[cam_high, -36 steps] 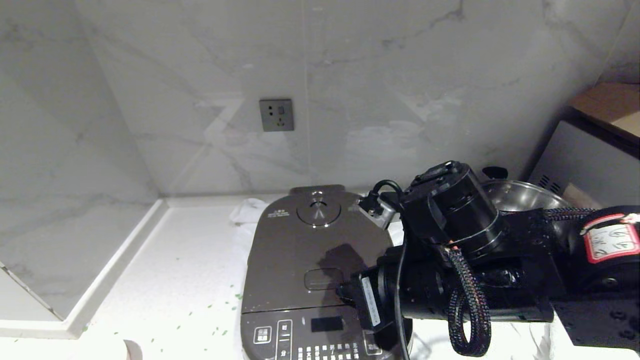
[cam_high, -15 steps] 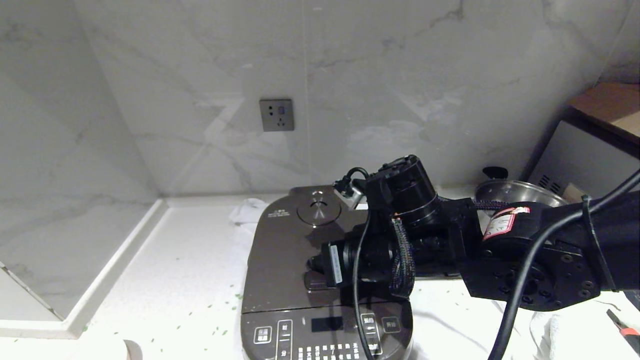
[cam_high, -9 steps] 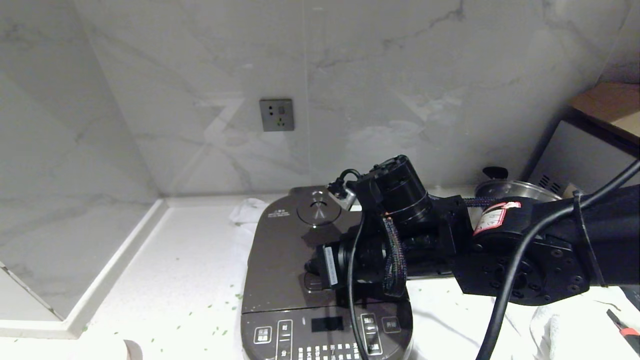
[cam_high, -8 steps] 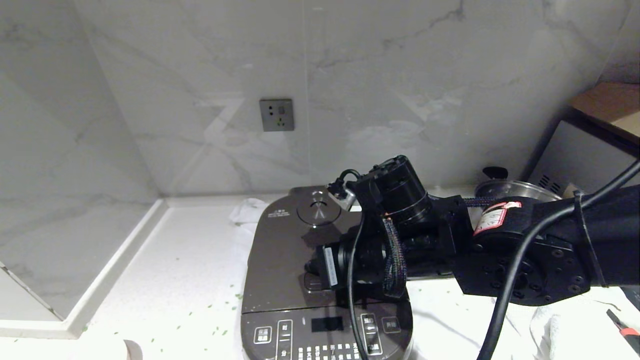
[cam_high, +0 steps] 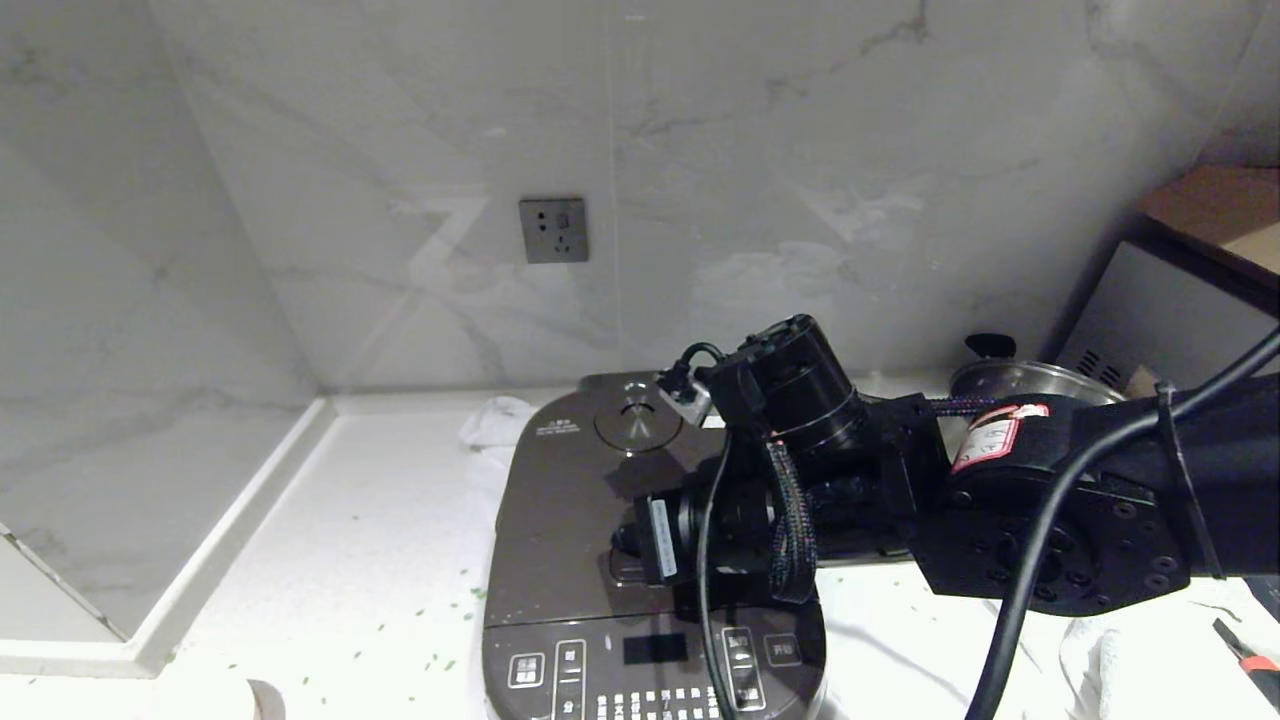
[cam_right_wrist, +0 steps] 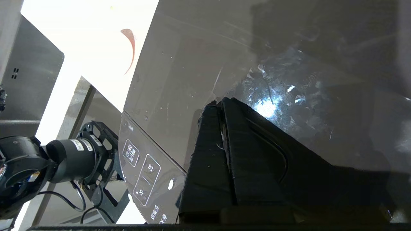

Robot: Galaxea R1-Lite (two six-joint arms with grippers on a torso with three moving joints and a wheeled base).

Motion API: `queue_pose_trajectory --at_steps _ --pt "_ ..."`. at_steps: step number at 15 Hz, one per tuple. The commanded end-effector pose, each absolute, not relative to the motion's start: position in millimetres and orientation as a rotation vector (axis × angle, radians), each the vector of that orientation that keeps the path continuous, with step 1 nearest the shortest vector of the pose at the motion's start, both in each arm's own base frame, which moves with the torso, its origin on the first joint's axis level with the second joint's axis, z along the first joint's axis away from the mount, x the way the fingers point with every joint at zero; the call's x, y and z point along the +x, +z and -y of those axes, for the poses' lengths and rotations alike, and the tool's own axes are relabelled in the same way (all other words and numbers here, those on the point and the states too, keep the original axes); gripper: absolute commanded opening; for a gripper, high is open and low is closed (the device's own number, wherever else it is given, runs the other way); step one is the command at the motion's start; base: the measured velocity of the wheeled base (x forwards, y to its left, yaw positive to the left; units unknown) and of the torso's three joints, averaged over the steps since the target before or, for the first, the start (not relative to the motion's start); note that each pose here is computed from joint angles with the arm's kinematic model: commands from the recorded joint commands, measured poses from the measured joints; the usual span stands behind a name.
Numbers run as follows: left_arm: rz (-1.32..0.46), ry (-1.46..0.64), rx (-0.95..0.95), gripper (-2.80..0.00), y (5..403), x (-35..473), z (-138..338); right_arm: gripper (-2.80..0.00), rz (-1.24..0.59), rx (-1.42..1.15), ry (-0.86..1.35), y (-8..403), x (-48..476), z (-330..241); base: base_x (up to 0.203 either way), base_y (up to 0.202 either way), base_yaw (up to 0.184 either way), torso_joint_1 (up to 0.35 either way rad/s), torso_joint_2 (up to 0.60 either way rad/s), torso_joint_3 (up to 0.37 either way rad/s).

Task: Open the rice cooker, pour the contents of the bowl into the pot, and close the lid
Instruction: Open the rice cooker

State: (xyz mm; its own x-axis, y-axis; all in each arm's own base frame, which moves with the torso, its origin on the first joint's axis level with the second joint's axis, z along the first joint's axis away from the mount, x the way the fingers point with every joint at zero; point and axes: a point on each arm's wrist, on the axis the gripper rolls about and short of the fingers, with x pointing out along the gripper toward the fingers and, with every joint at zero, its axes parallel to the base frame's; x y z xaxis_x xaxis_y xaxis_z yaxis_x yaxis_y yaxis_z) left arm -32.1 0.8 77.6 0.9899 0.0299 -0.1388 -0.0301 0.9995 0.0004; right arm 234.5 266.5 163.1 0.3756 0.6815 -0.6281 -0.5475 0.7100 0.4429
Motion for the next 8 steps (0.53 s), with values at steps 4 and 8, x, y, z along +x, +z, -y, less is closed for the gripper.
queue_pose_trajectory --at_steps 4,8 --pt "-0.138 0.031 -0.002 -2.80 77.7 -32.3 -0.9 -2.80 -0.941 0.167 0.770 149.9 230.9 -263.2 0.000 0.000 0.000 0.000 0.00 0.000" --pt "-0.140 0.031 -0.002 -2.80 77.3 -32.2 -0.9 -2.80 -0.961 0.179 0.757 145.0 231.4 -263.1 0.000 0.000 0.000 0.000 0.00 0.000"
